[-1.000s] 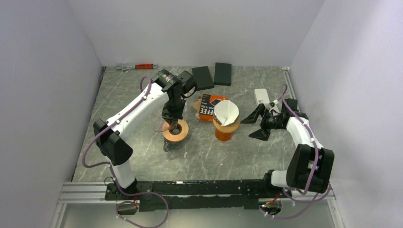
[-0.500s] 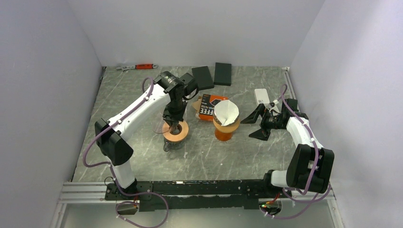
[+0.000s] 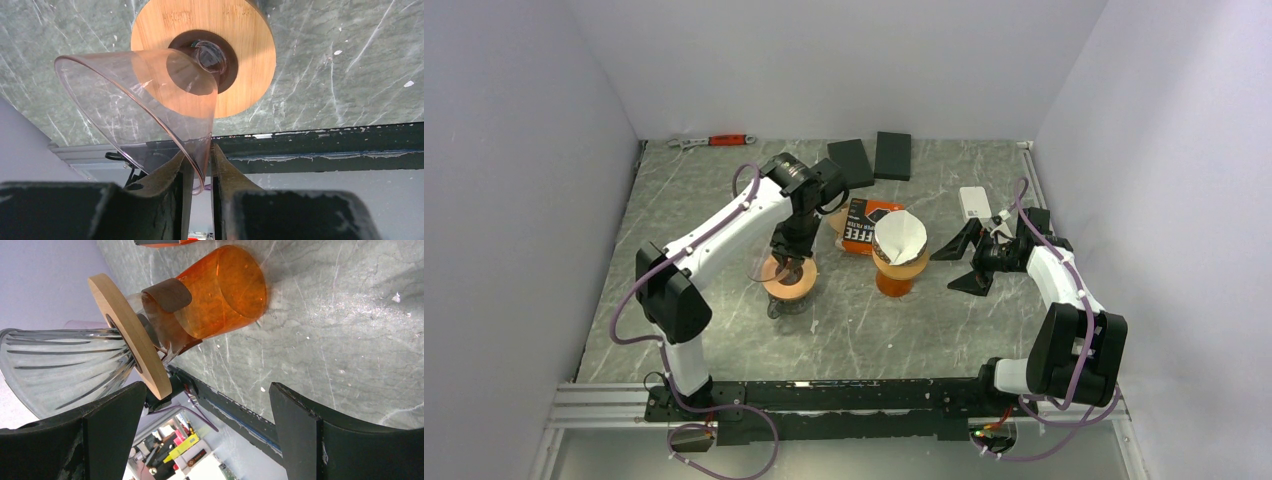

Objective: Place the coffee filter in the dripper

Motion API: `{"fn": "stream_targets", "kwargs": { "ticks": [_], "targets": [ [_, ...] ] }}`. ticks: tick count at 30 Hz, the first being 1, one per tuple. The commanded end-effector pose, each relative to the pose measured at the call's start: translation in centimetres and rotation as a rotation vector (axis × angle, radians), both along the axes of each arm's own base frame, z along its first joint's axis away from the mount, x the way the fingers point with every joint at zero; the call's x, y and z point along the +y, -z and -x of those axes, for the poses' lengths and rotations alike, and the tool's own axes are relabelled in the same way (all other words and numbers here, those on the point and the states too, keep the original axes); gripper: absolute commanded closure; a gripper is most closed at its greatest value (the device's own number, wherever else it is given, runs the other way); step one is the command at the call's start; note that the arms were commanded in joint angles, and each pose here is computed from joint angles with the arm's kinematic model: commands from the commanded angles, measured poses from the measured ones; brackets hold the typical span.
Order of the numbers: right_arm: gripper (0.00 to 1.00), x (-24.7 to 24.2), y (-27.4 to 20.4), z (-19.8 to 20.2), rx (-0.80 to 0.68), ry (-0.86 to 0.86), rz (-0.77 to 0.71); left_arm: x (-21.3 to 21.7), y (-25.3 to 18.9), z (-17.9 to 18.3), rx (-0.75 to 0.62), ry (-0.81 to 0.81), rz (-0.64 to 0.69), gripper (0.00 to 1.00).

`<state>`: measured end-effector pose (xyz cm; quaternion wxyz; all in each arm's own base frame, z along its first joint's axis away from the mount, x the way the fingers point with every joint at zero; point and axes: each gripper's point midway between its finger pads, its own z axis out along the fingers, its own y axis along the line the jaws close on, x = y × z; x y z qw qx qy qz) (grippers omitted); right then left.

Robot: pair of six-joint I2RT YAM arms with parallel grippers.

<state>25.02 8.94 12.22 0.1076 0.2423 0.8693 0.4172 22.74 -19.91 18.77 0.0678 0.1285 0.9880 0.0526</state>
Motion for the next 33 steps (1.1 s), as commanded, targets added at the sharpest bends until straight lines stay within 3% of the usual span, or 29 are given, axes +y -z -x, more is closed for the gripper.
{"fn": "stream_targets", "kwargs": {
  "ticks": [1,5,9,21,28,33],
  "targets": [
    [0.0,-0.3,-0.5,-0.7,-0.032,-0.002,0.009,1.5,-0.8,1.4,0.053,0.02,-0.084,0.76],
    [0.0,-0.4,-0.6,-0.8,-0.035,-0.002,0.013,1.1,-1.2,1.1,0.026,0.041,-0.086,0.73],
    [0.0,-0.4,-0.7,-0.8,-0.036,0.0,0.014,0.8,-2.3,0.8,-0.016,0.039,-0.05,0.63],
    [0.0,-0.7,-1.4,-1.4,-0.05,0.007,0.037,-2.3,-5.1,0.3,-0.127,0.042,0.198,0.52],
    [0.0,-2.8,-4.2,-3.3,-0.121,0.063,0.176,-3.2,-7.3,0.1,-0.204,0.031,0.323,0.47],
    [0.0,-5.9,-10.7,-6.1,-0.286,0.171,0.365,-2.8,-9.7,-0.5,-0.291,0.008,0.382,0.41]
  ]
}}
